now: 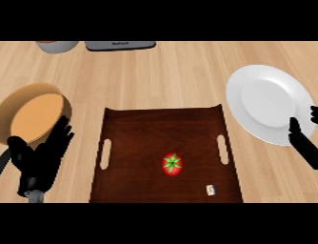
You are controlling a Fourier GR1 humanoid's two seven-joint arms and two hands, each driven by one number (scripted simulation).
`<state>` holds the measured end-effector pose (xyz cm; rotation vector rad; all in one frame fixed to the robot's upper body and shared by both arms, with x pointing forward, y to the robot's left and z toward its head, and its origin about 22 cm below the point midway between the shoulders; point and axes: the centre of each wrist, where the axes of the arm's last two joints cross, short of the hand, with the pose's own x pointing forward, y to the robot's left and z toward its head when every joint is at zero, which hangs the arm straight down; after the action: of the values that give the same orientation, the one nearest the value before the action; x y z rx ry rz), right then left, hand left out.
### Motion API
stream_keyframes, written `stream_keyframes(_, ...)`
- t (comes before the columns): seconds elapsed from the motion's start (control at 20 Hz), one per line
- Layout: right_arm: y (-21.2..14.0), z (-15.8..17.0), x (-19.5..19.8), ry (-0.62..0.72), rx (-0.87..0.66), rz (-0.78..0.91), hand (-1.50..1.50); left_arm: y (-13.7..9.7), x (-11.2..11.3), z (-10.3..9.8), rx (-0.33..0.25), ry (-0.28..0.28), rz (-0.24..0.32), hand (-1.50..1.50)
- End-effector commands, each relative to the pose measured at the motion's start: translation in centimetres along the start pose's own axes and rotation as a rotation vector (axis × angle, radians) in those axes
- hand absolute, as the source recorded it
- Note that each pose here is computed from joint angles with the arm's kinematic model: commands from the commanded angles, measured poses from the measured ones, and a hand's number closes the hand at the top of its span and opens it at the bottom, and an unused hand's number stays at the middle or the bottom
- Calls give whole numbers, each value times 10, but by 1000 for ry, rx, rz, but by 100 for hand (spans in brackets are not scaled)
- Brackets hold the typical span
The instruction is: Pick the tomato from the tray and place it in the plate
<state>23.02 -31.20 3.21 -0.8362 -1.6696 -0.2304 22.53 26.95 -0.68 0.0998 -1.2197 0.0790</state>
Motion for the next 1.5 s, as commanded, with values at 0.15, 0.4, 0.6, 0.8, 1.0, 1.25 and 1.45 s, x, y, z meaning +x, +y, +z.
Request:
stream_keyframes(0.15,12,105,24,-67,-267,12,-150,-6,-19,1,-79,28,5,0)
stream_keyframes(0.4,-3,157,35,-16,-139,154,-150,-20,-18,-13,-79,28,-32,0)
stream_keyframes(0.6,-18,175,23,120,112,329,-150,-38,-31,-3,-119,29,-15,0)
stream_keyframes(0.8,-22,181,41,203,209,438,-150,-25,-15,-12,-109,17,-35,0)
stream_keyframes(1.0,-4,175,60,280,239,549,-150,-33,-20,-14,-142,26,-40,0)
stream_keyframes(1.25,49,174,103,305,294,588,-150,-31,-22,-20,-139,35,-12,0)
stream_keyframes(1.45,86,161,120,334,281,667,-150,-17,-19,-17,-128,19,-30,0)
